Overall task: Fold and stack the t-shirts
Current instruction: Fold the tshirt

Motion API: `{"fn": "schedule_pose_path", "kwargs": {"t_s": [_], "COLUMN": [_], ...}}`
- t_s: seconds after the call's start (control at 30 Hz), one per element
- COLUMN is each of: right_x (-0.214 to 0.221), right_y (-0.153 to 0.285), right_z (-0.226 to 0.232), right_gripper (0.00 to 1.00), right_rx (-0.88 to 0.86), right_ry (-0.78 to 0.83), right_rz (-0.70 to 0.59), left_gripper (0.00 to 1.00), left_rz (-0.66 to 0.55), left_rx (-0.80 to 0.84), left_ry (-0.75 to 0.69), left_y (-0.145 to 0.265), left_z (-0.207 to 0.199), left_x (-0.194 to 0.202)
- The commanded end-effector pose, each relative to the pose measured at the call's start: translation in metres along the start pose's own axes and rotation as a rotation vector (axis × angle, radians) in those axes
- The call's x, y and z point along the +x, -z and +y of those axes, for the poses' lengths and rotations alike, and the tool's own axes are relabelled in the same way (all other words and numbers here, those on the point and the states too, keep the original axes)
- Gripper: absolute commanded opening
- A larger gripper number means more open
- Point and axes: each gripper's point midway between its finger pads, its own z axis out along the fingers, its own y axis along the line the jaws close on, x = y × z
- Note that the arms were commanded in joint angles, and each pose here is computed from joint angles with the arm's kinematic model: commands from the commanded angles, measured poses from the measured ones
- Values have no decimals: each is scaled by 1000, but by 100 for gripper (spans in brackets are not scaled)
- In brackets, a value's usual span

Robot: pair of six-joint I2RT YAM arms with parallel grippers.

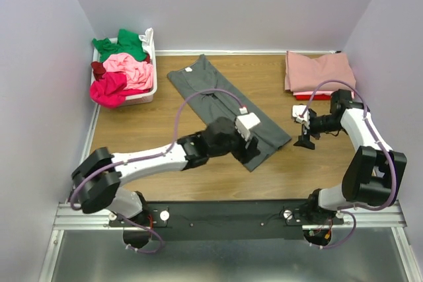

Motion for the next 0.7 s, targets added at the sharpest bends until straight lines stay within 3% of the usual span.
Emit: {"fn": "schedule_pose_path", "kwargs": {"t_s": [0.0,0.4,0.67], "right_x": [-9,-6,-8], "right_y": [1,17,16], "right_z": [11,18,20], "right_gripper": [99,98,98], "right_rx": [-15,77,74], "right_ry": [-58,-228,-255], "right_rz": [-77,-133,-151], "left_gripper": [67,51,47], "left_rz": [53,307,414], "left_rx": [-152,-186,-279], "left_ry": [-41,-113,-130], "left_y": [-20,-77,-79], "left_z": [10,-3,10], "left_x": [21,97,129]}}
